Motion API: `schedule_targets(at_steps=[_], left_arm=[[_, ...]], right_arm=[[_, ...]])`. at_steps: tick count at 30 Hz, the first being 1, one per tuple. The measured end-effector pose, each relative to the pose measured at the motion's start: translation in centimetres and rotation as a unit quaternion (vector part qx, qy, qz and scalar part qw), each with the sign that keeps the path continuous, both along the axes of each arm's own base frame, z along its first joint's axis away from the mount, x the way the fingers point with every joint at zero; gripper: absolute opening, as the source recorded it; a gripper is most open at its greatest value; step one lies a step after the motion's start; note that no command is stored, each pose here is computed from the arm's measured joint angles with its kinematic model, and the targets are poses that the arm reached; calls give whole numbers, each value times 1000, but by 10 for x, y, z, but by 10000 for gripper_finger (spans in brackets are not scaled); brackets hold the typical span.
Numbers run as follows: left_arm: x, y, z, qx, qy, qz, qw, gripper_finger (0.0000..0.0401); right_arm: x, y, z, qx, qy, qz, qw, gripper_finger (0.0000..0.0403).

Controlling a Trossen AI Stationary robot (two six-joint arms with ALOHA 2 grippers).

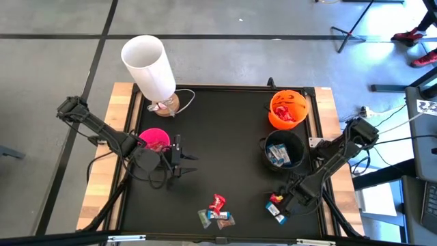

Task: Sort candy
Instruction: Put the red candy into the orange bucket

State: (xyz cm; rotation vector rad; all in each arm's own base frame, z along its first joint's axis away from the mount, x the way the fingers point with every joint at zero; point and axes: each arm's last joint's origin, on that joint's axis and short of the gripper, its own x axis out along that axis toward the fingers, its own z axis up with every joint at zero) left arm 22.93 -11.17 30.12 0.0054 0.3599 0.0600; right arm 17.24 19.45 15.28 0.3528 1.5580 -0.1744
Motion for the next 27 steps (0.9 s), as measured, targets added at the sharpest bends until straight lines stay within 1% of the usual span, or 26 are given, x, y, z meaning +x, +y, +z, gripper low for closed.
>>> schedule_targets(at_steps=[7, 11, 14, 18, 23, 27], left_arm=[[0, 0, 0, 1, -1, 2, 1000, 153], [0, 0, 0, 2, -1, 3, 1000, 153], [0, 0, 0, 2, -1, 3, 1000, 153], [0, 0, 0, 2, -1, 4, 1000, 153], [0, 0, 0, 2, 0, 4, 1000, 153], [0, 0, 0, 2, -1, 4, 1000, 153]], right_arm=[[0, 0, 3, 10, 2, 2, 1000, 113], [2, 3, 12, 9, -1, 2, 1000, 73], [6, 6, 24, 11, -15, 2, 1000, 62], [11, 10, 41, -1, -34, 13, 999, 59], [20, 16, 67, -23, -80, 32, 996, 58], [27, 20, 88, -42, -129, 49, 990, 58]])
